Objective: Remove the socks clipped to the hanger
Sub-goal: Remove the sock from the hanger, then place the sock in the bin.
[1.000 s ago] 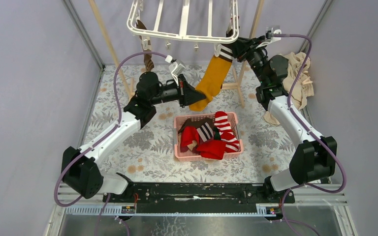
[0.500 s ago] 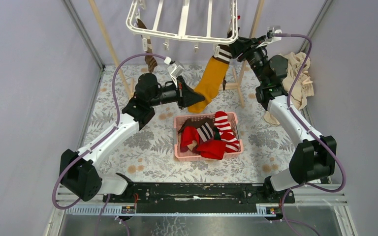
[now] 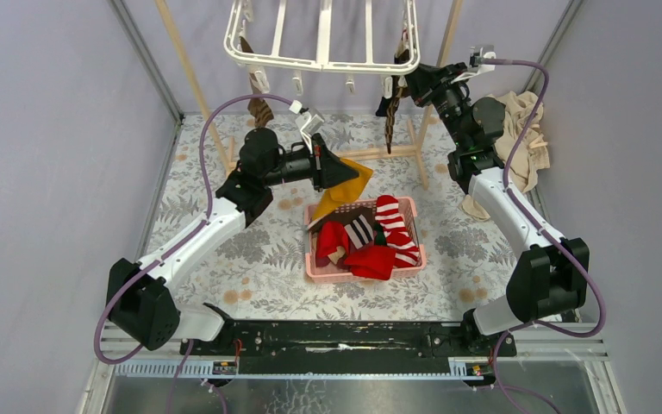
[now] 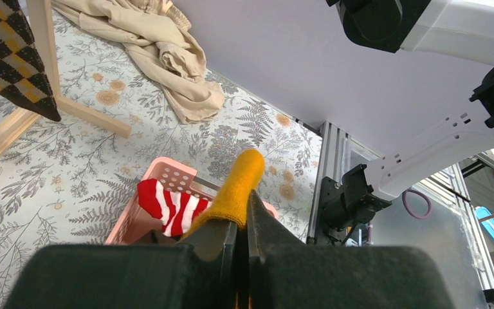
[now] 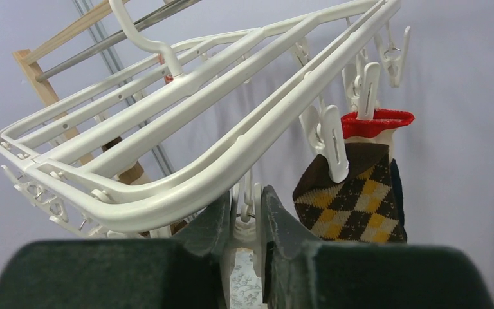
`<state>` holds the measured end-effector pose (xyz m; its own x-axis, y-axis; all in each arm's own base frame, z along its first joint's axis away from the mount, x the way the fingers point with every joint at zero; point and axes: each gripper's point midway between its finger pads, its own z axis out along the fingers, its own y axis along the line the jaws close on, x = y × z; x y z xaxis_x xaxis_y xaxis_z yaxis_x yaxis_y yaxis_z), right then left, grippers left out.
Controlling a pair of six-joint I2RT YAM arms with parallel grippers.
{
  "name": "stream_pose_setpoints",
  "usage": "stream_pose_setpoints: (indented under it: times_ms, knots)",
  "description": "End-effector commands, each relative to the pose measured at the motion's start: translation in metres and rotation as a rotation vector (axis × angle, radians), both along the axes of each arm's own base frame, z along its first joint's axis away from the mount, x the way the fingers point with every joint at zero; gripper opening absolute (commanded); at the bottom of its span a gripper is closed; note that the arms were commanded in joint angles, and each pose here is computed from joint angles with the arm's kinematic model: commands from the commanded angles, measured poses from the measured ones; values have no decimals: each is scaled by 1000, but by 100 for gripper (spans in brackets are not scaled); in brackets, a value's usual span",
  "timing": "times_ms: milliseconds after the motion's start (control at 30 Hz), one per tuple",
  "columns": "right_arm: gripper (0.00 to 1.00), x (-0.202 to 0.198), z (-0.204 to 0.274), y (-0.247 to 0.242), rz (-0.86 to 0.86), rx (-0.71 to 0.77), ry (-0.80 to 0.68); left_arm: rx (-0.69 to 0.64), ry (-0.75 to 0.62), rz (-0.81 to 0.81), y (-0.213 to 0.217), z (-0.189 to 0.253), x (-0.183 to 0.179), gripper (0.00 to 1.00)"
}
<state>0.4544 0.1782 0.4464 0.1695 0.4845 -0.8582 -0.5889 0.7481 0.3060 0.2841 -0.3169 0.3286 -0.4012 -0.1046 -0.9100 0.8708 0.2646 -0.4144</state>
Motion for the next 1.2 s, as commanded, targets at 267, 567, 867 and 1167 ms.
stream_pose_setpoints:
  times_ms: [267, 567, 867, 1167]
  knots:
    - [87, -14, -14, -13, -44, 16, 94, -102, 31, -146, -12, 42, -47, 9]
    - [88, 8, -89, -39, -122, -11, 298, -75, 154, -101, -24, -24, -55, 14]
    - [88, 35, -136, -11, -4, -64, 344, -1, 296, -35, -27, -110, -50, 31]
    - [88, 57, -161, 7, -48, -136, 365, 23, 286, 29, -28, -119, -35, 99]
